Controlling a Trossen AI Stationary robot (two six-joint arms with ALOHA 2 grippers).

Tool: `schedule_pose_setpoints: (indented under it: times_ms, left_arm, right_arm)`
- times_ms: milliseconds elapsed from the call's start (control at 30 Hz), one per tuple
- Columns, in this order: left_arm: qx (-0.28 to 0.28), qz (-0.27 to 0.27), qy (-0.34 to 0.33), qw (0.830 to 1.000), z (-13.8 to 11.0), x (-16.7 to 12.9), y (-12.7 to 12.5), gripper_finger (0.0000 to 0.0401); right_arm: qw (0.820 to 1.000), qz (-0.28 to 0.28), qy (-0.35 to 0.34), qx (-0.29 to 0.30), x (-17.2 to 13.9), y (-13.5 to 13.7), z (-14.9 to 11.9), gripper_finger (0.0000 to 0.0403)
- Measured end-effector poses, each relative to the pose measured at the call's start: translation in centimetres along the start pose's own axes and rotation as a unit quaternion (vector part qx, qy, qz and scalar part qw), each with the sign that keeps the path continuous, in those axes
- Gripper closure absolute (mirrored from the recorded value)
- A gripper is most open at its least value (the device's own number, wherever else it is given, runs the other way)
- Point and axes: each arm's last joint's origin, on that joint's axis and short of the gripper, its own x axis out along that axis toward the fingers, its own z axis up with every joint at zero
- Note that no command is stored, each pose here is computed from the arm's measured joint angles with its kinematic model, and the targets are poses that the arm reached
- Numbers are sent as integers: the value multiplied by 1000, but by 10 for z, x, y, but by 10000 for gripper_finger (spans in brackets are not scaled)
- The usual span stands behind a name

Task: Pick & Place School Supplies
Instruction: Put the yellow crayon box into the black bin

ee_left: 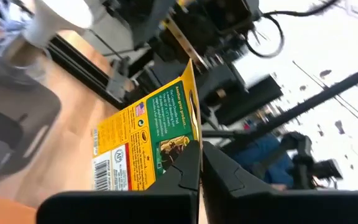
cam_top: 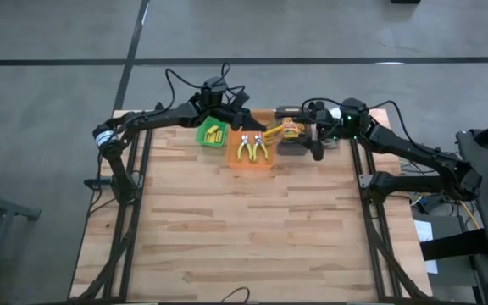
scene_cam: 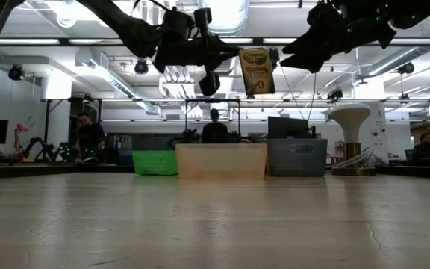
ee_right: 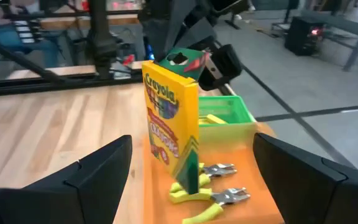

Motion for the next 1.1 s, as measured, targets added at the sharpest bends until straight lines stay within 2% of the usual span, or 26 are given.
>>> schedule_pose_setpoints:
  times_ms: [267, 500, 600, 1000, 1100]
  left_arm:
    - [21, -28, 23, 999, -3, 4, -4, 398]
    - [30, -35, 26, 999, -5, 8, -7, 398]
    - [30, -35, 27, 999, -5, 8, -8, 398]
    - [32, -36, 26, 999, -5, 8, -8, 398]
    - [32, -36, 26, 998, -5, 8, -8, 398]
  right_arm:
    - [1000, 18, -2, 16, -1, -1, 0, 92]
    - [987, 40, 2, 156, -1, 1, 0, 104]
    - [981, 40, 3, 191, -1, 1, 0, 106]
    - [980, 43, 1, 195, 2, 0, 0, 95]
    - [986, 49, 1, 159, 9, 1, -2, 100]
